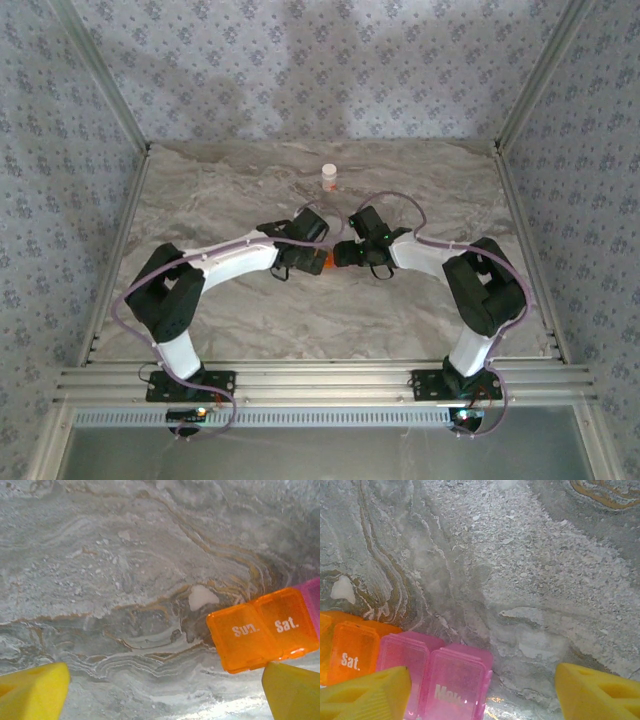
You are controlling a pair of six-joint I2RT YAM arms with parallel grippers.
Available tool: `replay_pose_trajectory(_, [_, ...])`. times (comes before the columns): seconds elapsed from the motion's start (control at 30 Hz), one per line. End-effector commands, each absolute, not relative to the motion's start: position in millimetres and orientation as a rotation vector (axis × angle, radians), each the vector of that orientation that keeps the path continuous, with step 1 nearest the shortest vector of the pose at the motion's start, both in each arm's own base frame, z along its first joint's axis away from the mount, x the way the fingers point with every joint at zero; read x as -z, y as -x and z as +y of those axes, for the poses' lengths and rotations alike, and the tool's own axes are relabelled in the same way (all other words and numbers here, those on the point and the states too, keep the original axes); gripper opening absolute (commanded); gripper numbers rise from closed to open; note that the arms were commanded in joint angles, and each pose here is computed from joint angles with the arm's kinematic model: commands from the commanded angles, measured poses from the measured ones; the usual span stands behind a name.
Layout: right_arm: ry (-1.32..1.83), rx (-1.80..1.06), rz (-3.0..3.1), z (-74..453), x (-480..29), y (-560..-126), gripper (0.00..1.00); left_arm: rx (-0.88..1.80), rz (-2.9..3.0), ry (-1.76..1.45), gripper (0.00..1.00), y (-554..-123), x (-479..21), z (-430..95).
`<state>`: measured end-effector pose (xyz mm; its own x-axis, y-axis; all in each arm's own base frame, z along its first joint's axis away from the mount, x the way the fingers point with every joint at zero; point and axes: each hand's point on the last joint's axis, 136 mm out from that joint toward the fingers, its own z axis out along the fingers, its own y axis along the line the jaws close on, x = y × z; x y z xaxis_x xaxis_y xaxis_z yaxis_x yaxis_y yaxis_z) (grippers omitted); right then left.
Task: Sort the pills into containers
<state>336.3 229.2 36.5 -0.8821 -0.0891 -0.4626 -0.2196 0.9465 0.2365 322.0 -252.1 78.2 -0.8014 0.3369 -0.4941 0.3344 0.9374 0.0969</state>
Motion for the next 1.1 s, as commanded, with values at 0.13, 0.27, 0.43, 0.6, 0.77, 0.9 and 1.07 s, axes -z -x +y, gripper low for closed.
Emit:
replay_pose_trajectory(0.13, [0.194,-0.343,2.724,216.3,-12.5,-323.6,0.77,-0.086,2.576,-0.477,0.98,-339.9,-79.1,-242.1])
replay_pose_trajectory(0.27, [0.196,-0.346,2.725,216.8,-12.2,-322.9,0.77,-0.098,2.578,-0.481,0.98,-346.5,-78.1,-244.6])
replay_pose_trajectory(0.43, [0.195,-0.342,2.728,215.9,-11.2,-322.5,0.77,-0.118,2.581,-0.469,0.98,-354.4,-74.4,-242.2])
replay_pose_trajectory(0.6, [0.194,-0.341,2.731,215.5,-9.8,-321.6,0.77,-0.119,2.588,-0.438,0.98,-360.4,-72.1,-238.0])
replay_pose_trajectory(0.77, [0.194,-0.343,2.731,215.9,-9.5,-321.5,0.77,-0.097,2.578,-0.418,0.98,-365.2,-79.7,-239.1])
replay_pose_trajectory(0.9, [0.203,-0.349,2.732,217.3,-9.8,-322.1,0.76,-0.083,2.562,-0.406,0.98,-366.3,-90.0,-240.3])
replay_pose_trajectory(1.07, [0.268,-0.333,2.743,218.3,-8.6,-321.3,0.76,-0.059,2.539,-0.380,0.98,-363.0,-103.6,-237.1])
